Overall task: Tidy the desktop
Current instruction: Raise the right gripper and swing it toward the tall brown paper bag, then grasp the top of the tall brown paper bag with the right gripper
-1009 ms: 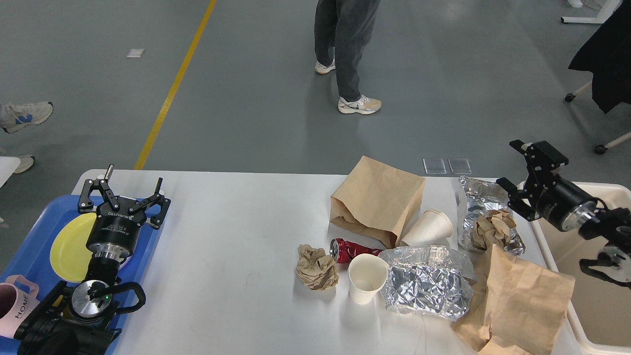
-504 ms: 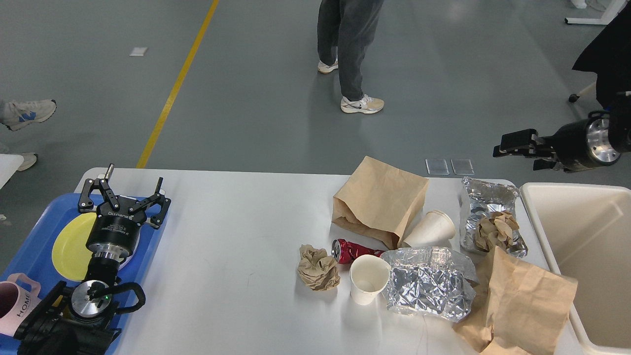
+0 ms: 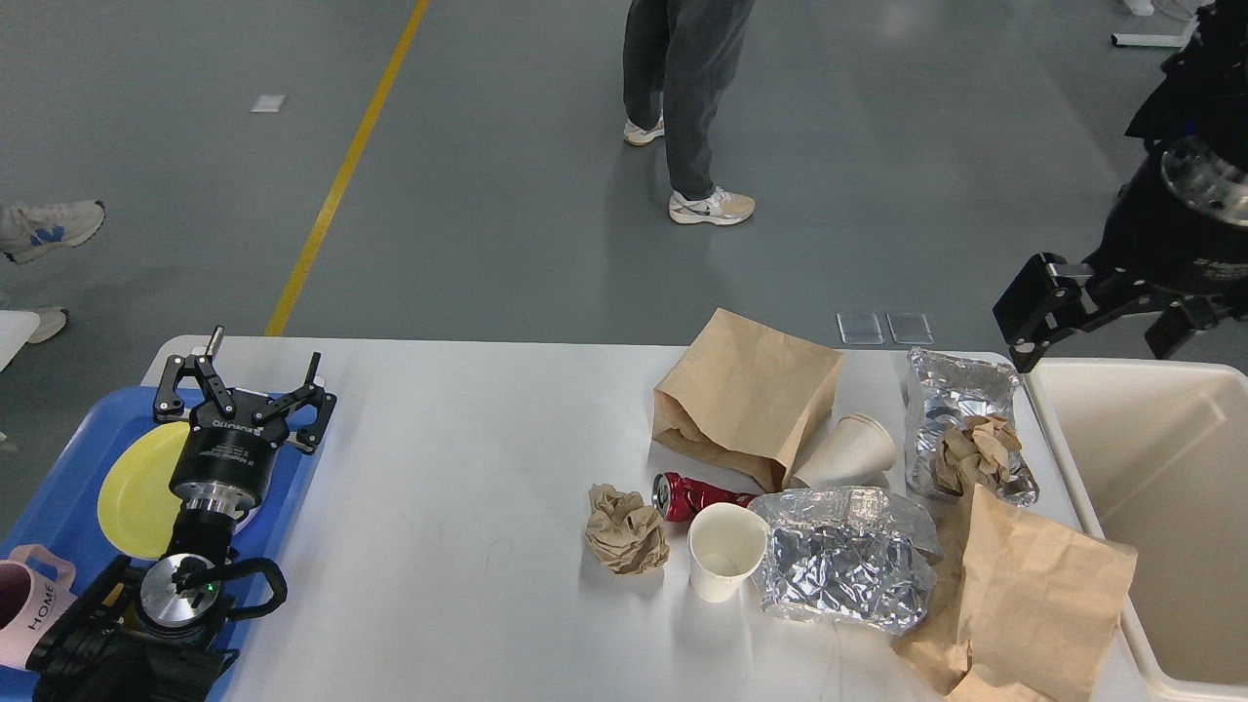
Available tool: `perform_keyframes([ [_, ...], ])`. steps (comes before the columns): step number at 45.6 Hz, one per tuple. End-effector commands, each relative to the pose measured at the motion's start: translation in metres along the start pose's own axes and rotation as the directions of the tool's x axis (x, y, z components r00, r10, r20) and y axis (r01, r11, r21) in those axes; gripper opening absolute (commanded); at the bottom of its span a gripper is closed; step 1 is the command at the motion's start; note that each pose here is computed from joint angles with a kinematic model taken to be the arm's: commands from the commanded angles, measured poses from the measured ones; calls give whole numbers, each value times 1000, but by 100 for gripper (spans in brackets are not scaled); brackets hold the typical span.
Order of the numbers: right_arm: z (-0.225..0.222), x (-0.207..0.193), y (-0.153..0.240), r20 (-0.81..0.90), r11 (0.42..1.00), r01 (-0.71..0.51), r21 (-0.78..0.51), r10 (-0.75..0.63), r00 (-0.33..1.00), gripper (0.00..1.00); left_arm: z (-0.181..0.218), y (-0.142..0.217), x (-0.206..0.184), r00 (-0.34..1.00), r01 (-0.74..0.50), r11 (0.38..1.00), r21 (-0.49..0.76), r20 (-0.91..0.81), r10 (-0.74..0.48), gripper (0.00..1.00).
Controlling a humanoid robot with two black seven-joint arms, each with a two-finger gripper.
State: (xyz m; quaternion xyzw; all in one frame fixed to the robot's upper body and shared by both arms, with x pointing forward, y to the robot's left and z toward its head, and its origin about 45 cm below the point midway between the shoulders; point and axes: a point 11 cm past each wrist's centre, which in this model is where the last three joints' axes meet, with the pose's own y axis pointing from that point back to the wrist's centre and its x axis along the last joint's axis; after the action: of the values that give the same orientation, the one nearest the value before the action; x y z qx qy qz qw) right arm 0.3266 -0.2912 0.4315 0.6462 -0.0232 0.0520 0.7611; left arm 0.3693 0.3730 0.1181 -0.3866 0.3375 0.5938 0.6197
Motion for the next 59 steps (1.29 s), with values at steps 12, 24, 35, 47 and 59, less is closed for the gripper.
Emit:
perform_keyframes([
  [12, -20, -25, 28, 14, 997, -51, 65, 51, 999, 100, 0, -1, -1, 1000, 3, 1000, 1, 0, -3, 96],
  [24, -24, -22, 28, -3, 996, -60, 73, 60, 998, 100, 0, -1, -1, 1000, 3, 1000, 1, 0, -3, 96],
  [35, -75, 27, -25, -58, 957, -183, 226, 200, 978, 100, 0, -1, -1, 1000, 3, 1000, 2, 0, -3, 96],
  [47, -74, 94, -146, 91, 920, -314, 235, 301, 949, 100, 0, -1, -1, 1000, 3, 1000, 2, 0, -3, 96],
  [59, -83, 113, -243, 222, 867, -445, 226, 399, 890, 100, 0, -1, -1, 1000, 3, 1000, 2, 0, -3, 96],
])
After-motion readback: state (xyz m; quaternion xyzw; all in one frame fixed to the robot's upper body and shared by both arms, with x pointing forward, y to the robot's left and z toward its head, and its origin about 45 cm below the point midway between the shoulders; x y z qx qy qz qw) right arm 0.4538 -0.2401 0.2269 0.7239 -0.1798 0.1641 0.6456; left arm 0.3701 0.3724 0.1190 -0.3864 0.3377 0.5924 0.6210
